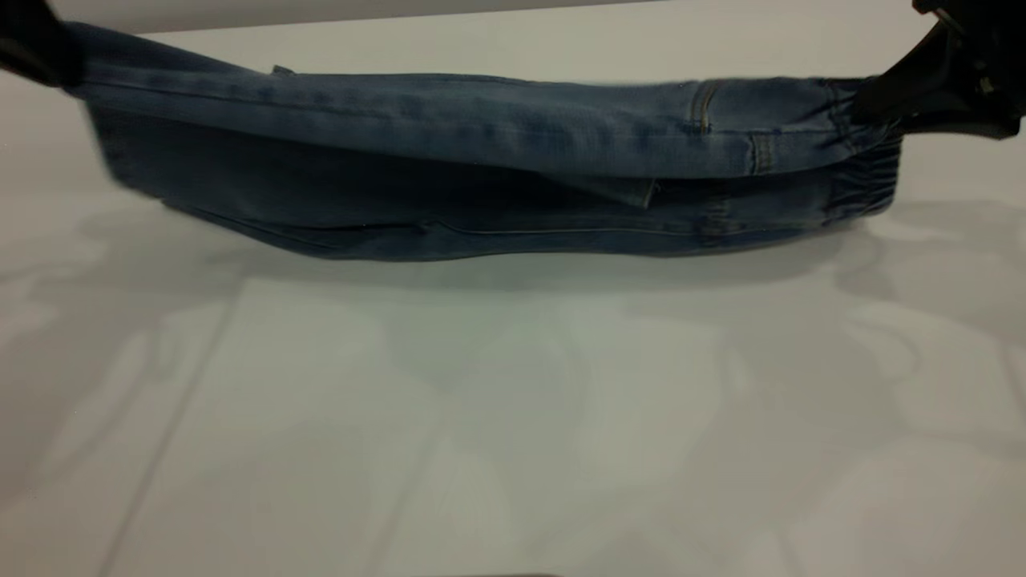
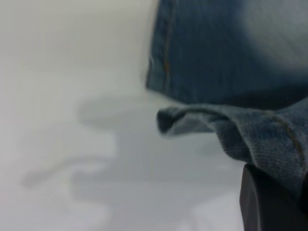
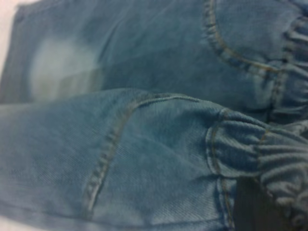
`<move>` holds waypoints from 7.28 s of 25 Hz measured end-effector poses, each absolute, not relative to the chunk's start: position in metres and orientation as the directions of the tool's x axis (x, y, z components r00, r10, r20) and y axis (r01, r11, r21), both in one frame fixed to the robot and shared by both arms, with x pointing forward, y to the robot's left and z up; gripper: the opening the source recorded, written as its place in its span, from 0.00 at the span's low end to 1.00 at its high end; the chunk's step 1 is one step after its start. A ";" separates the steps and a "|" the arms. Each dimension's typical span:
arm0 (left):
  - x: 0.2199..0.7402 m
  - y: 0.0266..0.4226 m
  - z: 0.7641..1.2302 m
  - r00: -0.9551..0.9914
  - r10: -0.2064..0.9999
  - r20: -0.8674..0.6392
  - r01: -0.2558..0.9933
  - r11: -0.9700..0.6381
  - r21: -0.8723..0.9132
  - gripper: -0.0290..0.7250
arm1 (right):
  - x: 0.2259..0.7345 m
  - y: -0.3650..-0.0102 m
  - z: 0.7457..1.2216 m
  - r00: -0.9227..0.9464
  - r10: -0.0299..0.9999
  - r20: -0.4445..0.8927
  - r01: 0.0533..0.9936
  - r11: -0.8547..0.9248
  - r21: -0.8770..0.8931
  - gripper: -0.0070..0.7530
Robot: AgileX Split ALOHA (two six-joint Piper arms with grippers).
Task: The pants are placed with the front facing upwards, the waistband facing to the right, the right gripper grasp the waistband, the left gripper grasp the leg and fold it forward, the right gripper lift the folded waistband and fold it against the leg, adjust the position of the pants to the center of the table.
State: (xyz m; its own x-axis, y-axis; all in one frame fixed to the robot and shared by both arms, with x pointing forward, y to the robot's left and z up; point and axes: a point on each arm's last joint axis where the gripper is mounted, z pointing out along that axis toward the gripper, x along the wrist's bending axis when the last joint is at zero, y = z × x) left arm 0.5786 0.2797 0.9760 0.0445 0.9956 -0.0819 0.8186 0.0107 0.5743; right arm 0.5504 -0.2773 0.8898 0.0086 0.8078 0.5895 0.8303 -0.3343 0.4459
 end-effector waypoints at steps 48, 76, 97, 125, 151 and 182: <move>0.677 0.231 0.907 0.333 0.943 0.000 0.840 -0.297 0.453 0.78 | 0.609 -0.286 0.862 0.065 0.823 0.564 0.909 -0.283 0.307 0.83; 0.680 0.130 0.905 0.536 0.844 0.013 0.732 -0.472 0.491 0.78 | 0.641 -0.312 0.816 0.114 0.601 0.791 0.863 -0.454 0.221 0.12; 0.681 -0.001 0.839 0.706 0.708 0.035 0.571 -0.597 0.564 0.78 | 0.644 -0.286 0.921 -0.185 0.430 0.883 0.835 -0.404 0.372 0.12; 0.736 0.099 0.849 0.582 0.799 0.150 0.747 -0.598 0.290 0.78 | 0.674 -0.165 0.964 -0.401 0.533 0.745 0.786 -0.217 0.579 0.12; 0.712 0.133 1.059 0.444 0.859 0.254 0.718 -0.511 0.473 0.78 | 0.667 -0.081 0.896 -0.434 0.690 0.579 0.757 -0.068 0.650 0.18; 0.724 0.104 0.901 0.959 0.236 0.157 0.215 -0.967 0.138 0.78 | 0.683 -0.175 0.910 -0.244 0.870 0.428 0.962 0.160 0.223 0.78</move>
State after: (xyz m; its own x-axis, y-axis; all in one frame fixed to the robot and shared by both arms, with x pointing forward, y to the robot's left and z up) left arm 0.7243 0.1040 0.9015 0.9589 0.2361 0.1574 0.2154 -0.9667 0.1380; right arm 0.6830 -0.1749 0.9100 -0.2439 0.8705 0.4276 0.9616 0.1598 0.2231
